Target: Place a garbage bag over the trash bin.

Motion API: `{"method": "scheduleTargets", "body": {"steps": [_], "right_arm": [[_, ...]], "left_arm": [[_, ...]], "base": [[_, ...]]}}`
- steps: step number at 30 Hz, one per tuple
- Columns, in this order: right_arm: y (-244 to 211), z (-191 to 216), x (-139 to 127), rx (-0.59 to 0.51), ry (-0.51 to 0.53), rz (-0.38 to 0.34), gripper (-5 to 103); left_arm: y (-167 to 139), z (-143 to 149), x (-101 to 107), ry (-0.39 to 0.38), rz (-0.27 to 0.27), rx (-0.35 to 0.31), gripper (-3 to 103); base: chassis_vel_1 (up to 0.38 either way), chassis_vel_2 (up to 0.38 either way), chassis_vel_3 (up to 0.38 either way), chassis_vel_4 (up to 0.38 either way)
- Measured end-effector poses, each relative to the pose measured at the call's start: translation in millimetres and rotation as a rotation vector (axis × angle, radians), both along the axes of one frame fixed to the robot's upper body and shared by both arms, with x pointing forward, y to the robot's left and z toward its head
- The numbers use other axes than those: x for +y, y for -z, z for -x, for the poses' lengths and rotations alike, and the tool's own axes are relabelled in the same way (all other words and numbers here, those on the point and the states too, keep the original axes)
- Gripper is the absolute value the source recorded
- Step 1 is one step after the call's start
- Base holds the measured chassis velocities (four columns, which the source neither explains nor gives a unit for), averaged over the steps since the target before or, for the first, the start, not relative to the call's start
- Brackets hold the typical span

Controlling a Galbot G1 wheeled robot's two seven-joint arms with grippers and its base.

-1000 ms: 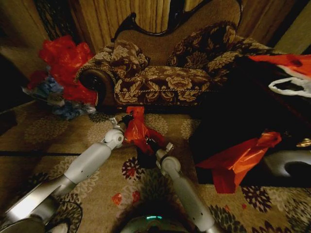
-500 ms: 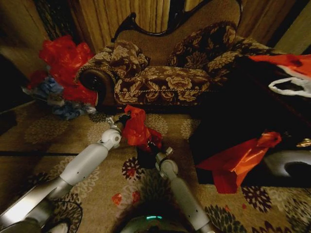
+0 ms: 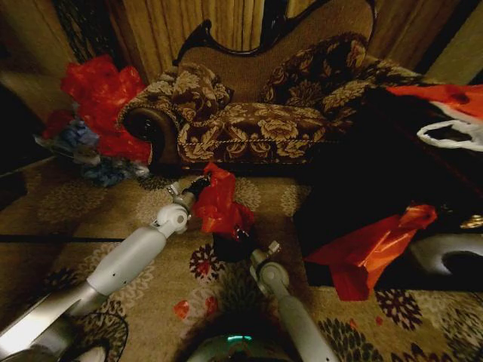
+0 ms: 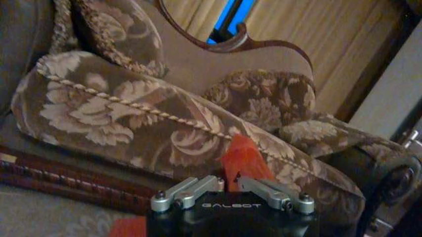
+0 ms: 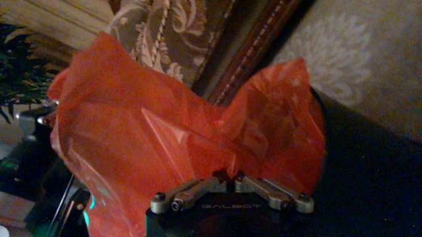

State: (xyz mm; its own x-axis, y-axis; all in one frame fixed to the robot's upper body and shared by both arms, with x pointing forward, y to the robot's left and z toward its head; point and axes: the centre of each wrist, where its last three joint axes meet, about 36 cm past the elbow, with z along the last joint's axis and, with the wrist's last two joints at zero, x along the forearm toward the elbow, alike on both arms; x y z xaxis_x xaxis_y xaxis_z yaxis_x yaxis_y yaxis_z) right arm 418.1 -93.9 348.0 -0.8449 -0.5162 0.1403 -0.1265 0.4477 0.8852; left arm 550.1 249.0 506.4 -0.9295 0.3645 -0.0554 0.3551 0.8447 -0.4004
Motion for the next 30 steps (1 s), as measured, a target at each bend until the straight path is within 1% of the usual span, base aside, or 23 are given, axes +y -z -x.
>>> {"method": "scheduleTargets", "body": {"steps": [2,6,8,9,11,12,13,14,15,16,17,18,19,20,21,22,23,24,26,27,28,29,30], "right_arm": [[1.0,1.6,0.8,0.006,0.000,-0.003,0],[5.4,4.6,5.4,0.029,0.006,-0.016,0],[4.8,2.1,-3.2,0.028,0.032,-0.012,0],[4.8,2.1,-3.2,0.028,0.032,-0.012,0],[1.8,6.8,-26.8,-0.006,0.043,0.027,0],[1.8,6.8,-26.8,-0.006,0.043,0.027,0],[-2.1,11.9,-35.8,-0.024,0.041,0.043,5],[-7.4,18.0,-44.0,-0.046,0.037,0.062,5],[-7.4,18.0,-44.0,-0.046,0.037,0.062,5],[-19.0,29.5,-57.7,-0.103,0.033,0.119,16],[-23.5,33.4,-61.9,-0.128,0.036,0.151,21],[-28.2,36.4,-64.8,-0.156,0.044,0.185,21],[-28.2,36.4,-64.8,-0.156,0.044,0.185,21],[-38.0,39.2,-68.7,-0.216,0.076,0.252,32],[-45.9,40.2,-69.8,-0.248,0.095,0.282,32],[-45.9,40.2,-69.8,-0.248,0.095,0.282,32],[-62.1,42.9,-69.0,-0.278,0.117,0.288,43],[-78.5,46.4,-64.5,-0.275,0.120,0.266,43],[-97.1,50.3,-55.4,-0.256,0.095,0.226,54],[-97.1,50.3,-55.4,-0.256,0.095,0.226,54],[-110.6,51.6,-44.0,-0.244,0.052,0.198,60],[-113.9,50.1,-36.6,-0.240,0.035,0.196,65],[-114.2,47.0,-31.7,-0.240,0.029,0.204,65]], "left_arm": [[0.6,1.0,-0.9,0.005,-0.004,0.005,0],[10.0,7.3,-7.3,0.027,-0.031,0.041,0],[20.3,11.5,-13.3,0.037,-0.046,0.073,0],[20.3,11.5,-13.3,0.037,-0.046,0.073,0],[30.4,14.7,-15.3,0.027,-0.066,0.118,0],[30.4,14.7,-15.3,0.027,-0.066,0.118,0],[32.0,15.6,-15.7,0.023,-0.074,0.133,0],[32.3,15.9,-15.7,0.020,-0.079,0.147,0],[32.3,15.9,-15.7,0.020,-0.079,0.147,0],[27.5,15.0,-13.7,0.006,-0.074,0.161,0],[24.1,13.9,-11.6,0.000,-0.070,0.162,0],[20.1,12.7,-8.4,-0.009,-0.065,0.163,0],[20.1,12.7,-8.4,-0.009,-0.065,0.163,0],[12.6,12.1,-2.0,-0.024,-0.058,0.168,0],[9.4,13.3,1.5,-0.029,-0.052,0.176,0],[9.4,13.3,1.5,-0.029,-0.052,0.176,0],[6.2,16.7,5.6,-0.035,-0.043,0.187,0],[3.5,21.4,8.6,-0.038,-0.030,0.196,0],[-0.3,28.3,12.0,-0.037,-0.007,0.210,0],[-0.3,28.3,12.0,-0.037,-0.007,0.210,0],[-6.1,36.2,15.3,-0.032,0.029,0.231,0],[-9.6,40.8,16.9,-0.024,0.053,0.246,0],[-11.7,44.0,18.2,-0.018,0.070,0.258,0]], "base": [[0.000,0.000,0.000,0.000],[0.000,0.000,0.000,0.000],[0.000,0.000,0.000,0.000],[0.000,0.000,0.000,0.000],[0.000,0.000,0.000,0.000],[0.000,0.000,0.000,0.000],[0.000,0.000,0.000,0.000],[0.000,0.000,0.000,0.000],[0.000,0.000,0.000,0.000],[0.000,0.000,0.000,0.000],[0.000,0.000,0.000,0.000],[0.000,0.000,0.000,0.000],[0.000,0.000,0.000,0.000],[0.000,0.000,0.000,0.000],[0.000,0.000,0.000,0.000],[0.000,0.000,0.000,0.000],[0.000,0.000,0.000,0.000],[0.000,0.000,0.000,0.000],[0.000,0.000,0.000,0.000],[0.000,0.000,0.000,0.000],[0.000,0.000,0.000,0.000],[0.000,0.000,0.000,0.000],[0.000,0.000,0.000,0.000]]}}
